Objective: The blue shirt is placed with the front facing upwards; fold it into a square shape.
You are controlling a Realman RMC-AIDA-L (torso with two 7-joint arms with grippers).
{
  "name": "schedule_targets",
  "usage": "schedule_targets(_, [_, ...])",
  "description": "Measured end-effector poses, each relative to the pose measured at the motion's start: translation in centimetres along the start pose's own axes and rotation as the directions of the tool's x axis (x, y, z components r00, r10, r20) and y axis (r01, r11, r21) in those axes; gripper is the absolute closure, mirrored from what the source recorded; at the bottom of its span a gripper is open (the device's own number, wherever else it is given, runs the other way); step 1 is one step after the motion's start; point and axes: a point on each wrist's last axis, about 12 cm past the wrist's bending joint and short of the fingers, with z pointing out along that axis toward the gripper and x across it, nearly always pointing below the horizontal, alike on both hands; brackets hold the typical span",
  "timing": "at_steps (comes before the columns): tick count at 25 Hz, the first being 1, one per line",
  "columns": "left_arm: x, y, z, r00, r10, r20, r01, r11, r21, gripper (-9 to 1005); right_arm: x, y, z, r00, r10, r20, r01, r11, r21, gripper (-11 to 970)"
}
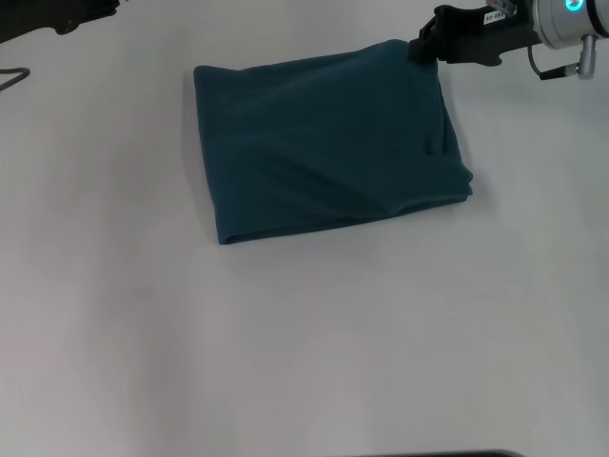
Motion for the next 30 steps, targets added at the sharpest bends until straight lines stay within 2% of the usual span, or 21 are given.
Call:
schedule_targets(6, [-0.2,0.1,-0.1,1.0,0.0,0.011,0.0,1.0,-0.005,95,0.1,-0.3,-0.3,1.0,0.019,-0.011,-0.019,1.0,-0.006,792])
schedule_targets(12, [-0.3,0.1,-0.3,1.0,0.001,0.018,-0.001,1.0,-0.01,95,0.1,-0.5,-1.8,0.998,-0.031,-0.051,0.029,0.999,-0.038,753])
schedule_targets(18, [-0.3,0.3,-0.4,0.999,-0.003,0.032,0.004,1.0,-0.017,95,1.0,-1.9,-1.5,0.994,0.065,-0.091,-0.065,0.998,0.003,714])
schedule_targets(29, [-0.3,0.3,-0.3,1.0,-0.005,0.031,0.005,1.0,-0.016,96,1.8,-2.0,-0.3,0.992,0.101,-0.07,-0.1,0.995,0.02,311])
schedule_targets(30, [-0.3,0.3,-0.3,1.0,-0.006,0.031,0.006,1.0,-0.016,96,1.9,-2.0,-0.1,0.993,0.104,-0.063,-0.103,0.994,0.022,312])
